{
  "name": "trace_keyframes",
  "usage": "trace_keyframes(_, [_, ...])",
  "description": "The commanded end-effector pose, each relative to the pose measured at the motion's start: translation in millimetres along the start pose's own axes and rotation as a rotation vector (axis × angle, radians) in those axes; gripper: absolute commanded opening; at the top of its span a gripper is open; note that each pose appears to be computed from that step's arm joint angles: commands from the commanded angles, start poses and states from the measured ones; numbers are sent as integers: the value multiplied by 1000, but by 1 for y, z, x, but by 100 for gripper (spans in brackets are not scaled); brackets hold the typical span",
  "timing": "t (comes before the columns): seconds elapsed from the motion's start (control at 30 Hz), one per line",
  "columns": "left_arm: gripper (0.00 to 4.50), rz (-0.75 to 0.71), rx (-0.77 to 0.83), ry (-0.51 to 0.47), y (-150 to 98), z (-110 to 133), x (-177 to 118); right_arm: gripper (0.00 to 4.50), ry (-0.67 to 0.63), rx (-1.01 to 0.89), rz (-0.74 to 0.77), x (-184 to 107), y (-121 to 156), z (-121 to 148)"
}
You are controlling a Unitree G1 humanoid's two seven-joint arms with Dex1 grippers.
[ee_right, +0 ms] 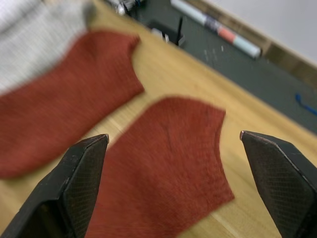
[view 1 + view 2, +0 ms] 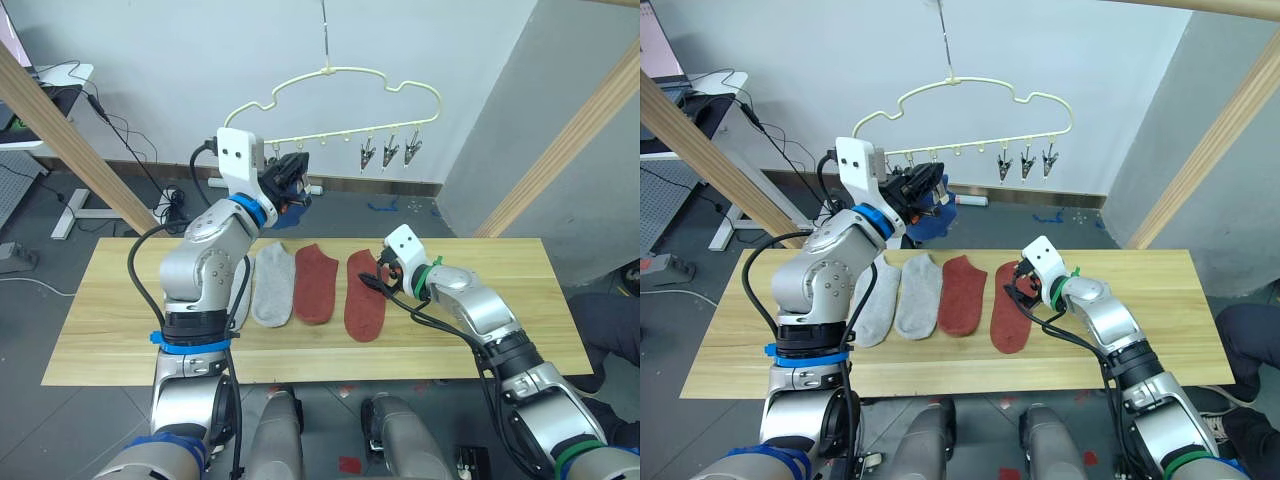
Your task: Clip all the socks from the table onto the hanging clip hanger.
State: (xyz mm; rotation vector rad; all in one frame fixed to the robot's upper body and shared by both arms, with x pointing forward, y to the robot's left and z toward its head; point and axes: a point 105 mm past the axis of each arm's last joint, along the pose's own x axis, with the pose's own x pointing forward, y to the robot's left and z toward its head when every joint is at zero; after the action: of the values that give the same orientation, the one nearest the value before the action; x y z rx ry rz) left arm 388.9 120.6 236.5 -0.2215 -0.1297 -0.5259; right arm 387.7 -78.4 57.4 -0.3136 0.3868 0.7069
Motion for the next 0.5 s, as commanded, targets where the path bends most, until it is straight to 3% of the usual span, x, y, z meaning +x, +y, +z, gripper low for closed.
trace_keyframes(0.03, [7, -3, 14, -32, -6, 9, -6, 450, 65, -26, 21, 12, 2, -21])
trace_keyframes(0.13, [7, -1, 8, -28, -8, 9, -8, 450, 102, -20, 53, 14, 4, -33])
trace_keyframes(0.23, [7, 3, 4, -26, -7, 9, -12, 389, 130, -2, 76, 12, 6, -44])
trace_keyframes(0.5, [7, 15, -8, -3, -2, 3, -17, 129, 123, -2, 78, 2, 6, -51])
